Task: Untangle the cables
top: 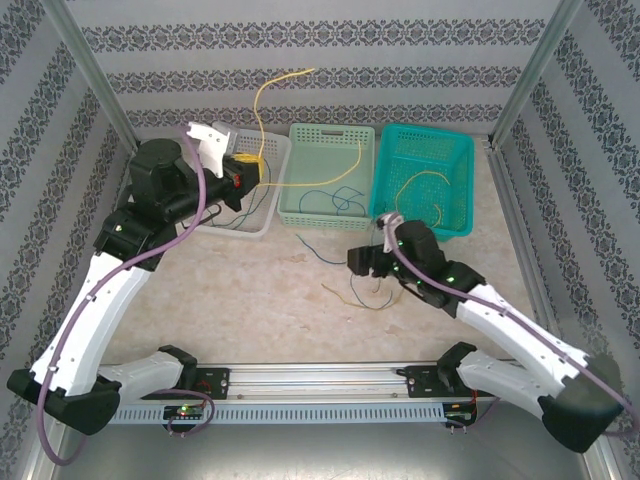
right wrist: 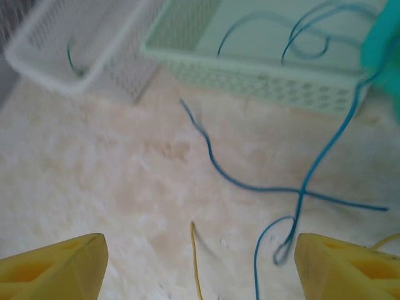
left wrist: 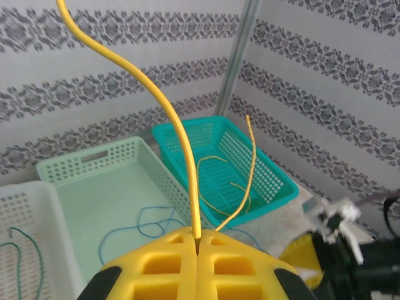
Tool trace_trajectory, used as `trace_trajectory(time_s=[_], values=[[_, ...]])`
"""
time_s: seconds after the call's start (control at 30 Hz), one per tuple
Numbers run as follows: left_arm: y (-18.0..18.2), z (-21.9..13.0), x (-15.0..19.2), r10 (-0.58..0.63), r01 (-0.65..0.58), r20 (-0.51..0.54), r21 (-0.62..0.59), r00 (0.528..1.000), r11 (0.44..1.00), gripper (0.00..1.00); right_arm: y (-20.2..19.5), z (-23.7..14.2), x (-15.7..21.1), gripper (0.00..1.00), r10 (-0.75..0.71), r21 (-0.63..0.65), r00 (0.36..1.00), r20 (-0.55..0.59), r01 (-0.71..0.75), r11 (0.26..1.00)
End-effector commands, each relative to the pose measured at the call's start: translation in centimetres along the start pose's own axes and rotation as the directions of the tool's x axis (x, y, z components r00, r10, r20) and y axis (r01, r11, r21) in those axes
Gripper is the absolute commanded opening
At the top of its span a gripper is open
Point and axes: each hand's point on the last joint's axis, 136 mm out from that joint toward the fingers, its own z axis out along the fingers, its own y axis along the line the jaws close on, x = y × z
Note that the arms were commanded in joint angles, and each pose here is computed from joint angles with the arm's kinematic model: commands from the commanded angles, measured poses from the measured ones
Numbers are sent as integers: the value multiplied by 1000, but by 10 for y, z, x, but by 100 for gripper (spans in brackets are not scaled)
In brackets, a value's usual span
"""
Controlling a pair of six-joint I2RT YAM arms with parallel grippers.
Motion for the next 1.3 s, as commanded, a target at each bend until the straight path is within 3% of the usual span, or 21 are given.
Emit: trace_trajectory(time_s=[0.0, 0.2, 0.43, 0.6, 0.7, 0.87, 1.03, 1.27], values=[[-9, 10, -1, -34, 31, 32, 91, 999, 995, 4, 1, -18, -39, 80, 138, -30, 983, 122, -135, 990], [-20, 20, 9, -54, 51, 14, 172, 998, 984, 4, 16, -32, -82, 83, 178, -89, 950, 255, -160, 983], [-27, 25, 22, -38, 39, -11, 207, 999, 977, 4, 31, -20, -109, 84, 291, -219, 914, 283, -234, 947], [-37, 28, 31, -22, 28, -28, 253, 999, 967, 4, 22, -8, -116, 84, 333, -203, 896, 293, -282, 938], [-42, 32, 40, -1, 16, -55, 271, 998, 963, 4, 24, -8, -128, 84, 377, -266, 868, 324, -299, 916], [-33, 37, 52, 4, 15, -89, 212, 996, 977, 4, 32, -8, -129, 82, 376, -301, 876, 302, -286, 910], [-36, 42, 53, 9, 13, -93, 230, 996, 973, 4, 27, -9, -133, 79, 413, -331, 853, 318, -308, 892], [-3, 49, 63, -21, 26, -124, 37, 992, 999, 3, 33, -13, -127, 77, 399, -347, 871, 286, -294, 891]])
